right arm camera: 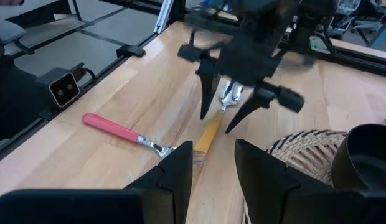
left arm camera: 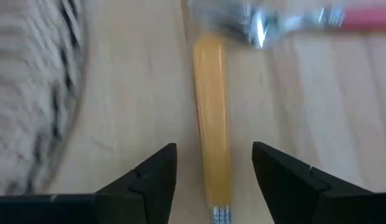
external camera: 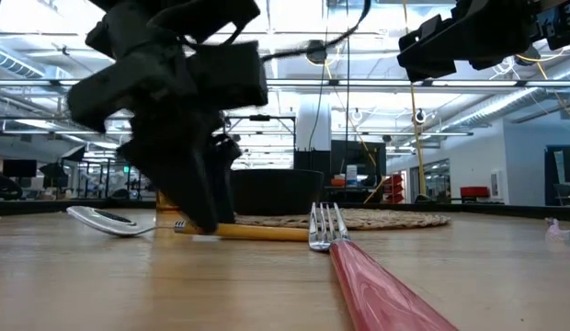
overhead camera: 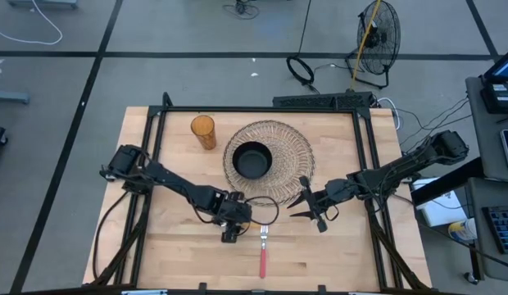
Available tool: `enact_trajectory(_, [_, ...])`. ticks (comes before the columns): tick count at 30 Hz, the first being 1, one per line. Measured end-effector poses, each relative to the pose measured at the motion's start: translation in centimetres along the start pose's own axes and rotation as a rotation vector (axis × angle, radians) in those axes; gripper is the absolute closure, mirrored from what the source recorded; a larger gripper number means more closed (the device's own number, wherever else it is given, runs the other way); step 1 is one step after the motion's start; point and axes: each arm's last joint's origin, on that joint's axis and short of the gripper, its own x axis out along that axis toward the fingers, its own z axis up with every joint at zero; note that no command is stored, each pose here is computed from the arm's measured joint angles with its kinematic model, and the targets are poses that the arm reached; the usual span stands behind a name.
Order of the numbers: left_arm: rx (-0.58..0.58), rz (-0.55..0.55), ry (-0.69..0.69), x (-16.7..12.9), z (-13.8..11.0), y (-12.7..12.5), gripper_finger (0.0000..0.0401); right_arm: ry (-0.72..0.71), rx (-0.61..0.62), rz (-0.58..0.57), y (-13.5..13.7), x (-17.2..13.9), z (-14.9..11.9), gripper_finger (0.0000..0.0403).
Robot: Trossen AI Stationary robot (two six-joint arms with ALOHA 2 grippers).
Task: Pick & Place Utensil
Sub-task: Put the yellow spoon into the black bowl on the brown mat
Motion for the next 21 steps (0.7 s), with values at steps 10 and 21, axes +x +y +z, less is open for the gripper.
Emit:
enact_trajectory(10, [0.01, 0.046, 0.085, 0.7, -0.7, -0.1, 0.0237, 0.002, 0.001, 0.0, 0.0, 0.0, 0.0, 0.0287])
enact_trajectory(21, [-0.131, 0.102, 0.173, 0.6, -1.6, 0.6, 0.0324, 0.0, 0.001, -0.002, 0.0, 0.0, 0.0, 0.0287])
